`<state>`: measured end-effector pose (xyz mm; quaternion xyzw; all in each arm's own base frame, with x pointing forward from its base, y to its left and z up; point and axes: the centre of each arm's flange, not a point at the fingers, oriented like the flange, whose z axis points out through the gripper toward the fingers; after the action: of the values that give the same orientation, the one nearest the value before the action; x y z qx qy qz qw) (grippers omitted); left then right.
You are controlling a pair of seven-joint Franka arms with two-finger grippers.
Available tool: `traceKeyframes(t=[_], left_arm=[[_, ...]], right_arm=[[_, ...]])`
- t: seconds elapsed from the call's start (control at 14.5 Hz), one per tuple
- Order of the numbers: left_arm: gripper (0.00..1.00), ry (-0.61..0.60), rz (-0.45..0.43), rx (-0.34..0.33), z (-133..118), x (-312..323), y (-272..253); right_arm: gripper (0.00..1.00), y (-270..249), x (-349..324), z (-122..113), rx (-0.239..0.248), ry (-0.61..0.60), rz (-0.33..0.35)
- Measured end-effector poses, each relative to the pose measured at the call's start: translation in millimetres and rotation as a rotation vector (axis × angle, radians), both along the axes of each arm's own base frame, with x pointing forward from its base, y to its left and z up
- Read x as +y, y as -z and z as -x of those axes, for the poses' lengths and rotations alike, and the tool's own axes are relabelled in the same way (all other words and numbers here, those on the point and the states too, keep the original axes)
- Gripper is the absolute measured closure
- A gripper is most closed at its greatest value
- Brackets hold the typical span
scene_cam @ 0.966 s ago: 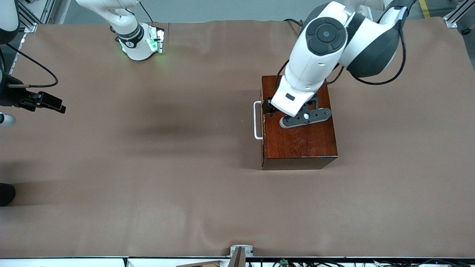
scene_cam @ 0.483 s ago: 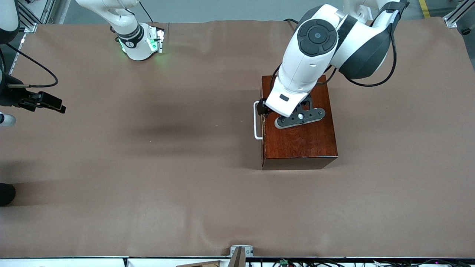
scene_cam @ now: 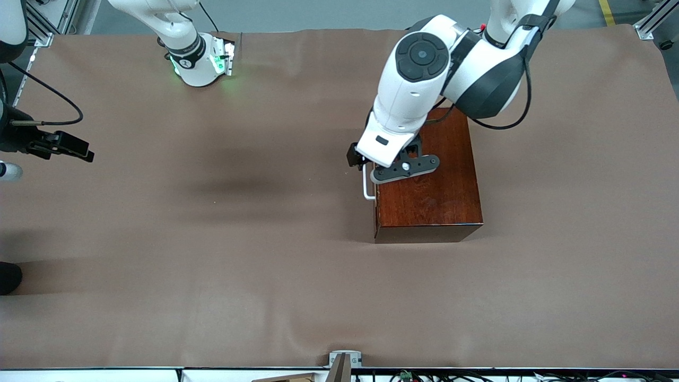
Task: Open drawer, take yellow block, close drawer
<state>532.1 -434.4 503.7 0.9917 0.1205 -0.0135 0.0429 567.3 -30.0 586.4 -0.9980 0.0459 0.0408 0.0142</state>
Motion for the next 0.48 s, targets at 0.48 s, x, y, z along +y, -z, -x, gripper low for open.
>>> traceKeyframes(t=[0.48], left_arm=[[0.0,-0.011,0.027,-0.017,15.3,-38.1,17.1]], right_arm=[[0.0,0.0,0.0,0.0,0.0,0.0,0.0]])
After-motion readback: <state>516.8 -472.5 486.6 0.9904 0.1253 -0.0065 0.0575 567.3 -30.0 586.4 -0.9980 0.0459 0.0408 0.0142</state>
